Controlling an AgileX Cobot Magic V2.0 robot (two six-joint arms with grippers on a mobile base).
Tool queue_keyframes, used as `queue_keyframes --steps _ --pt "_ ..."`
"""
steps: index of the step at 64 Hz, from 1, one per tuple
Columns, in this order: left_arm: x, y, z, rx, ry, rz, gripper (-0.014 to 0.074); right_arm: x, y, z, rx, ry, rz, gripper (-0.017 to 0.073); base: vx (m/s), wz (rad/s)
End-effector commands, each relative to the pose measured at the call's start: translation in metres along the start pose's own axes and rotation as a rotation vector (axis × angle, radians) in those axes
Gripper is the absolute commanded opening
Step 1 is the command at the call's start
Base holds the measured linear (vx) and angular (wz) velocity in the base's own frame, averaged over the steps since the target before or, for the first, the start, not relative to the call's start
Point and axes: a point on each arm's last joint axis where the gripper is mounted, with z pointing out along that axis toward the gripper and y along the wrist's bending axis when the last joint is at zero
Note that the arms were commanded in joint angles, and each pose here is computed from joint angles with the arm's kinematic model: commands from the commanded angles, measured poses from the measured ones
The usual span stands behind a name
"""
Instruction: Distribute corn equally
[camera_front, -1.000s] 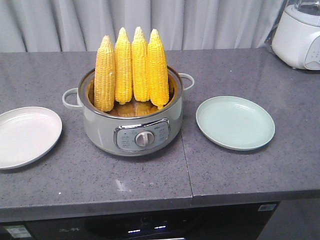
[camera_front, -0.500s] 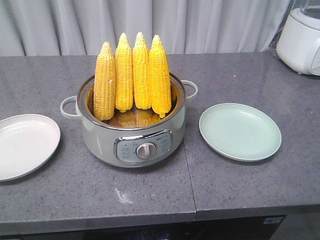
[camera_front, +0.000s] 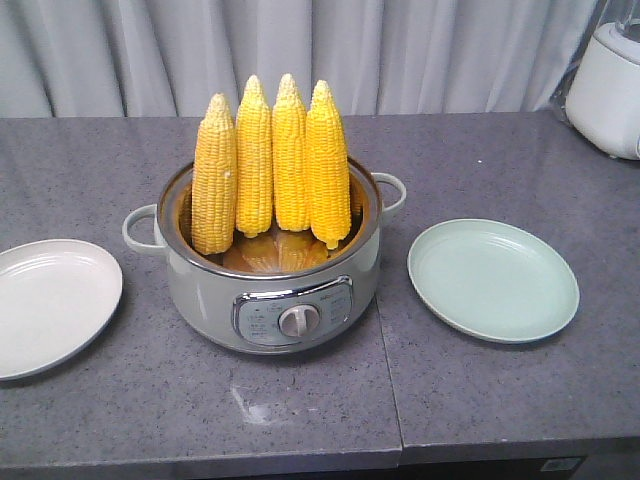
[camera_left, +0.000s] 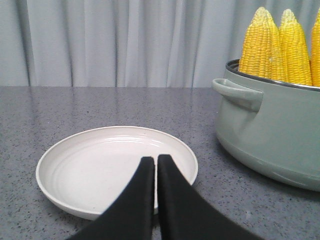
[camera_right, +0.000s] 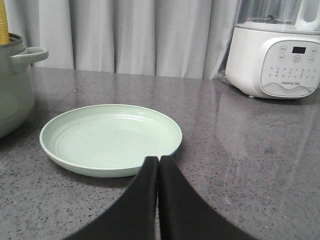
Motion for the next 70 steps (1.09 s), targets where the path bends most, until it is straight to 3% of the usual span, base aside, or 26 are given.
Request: queue_keyframes --steps 1,70 --pt "0.0021 -0.0006 -0.0008 0.012 -0.066 -0.012 -0.0006 -0.0024 -0.0002 0.0001 0.007 -0.066 -0.012 -0.0008 0.03 0.04" --pt "0.0021 -0.0006 -0.0008 0.012 -0.066 -0.012 -0.0006 -0.0024 -0.0002 0.0001 0.007 -0.066 -0.012 -0.0008 0.01 0.00"
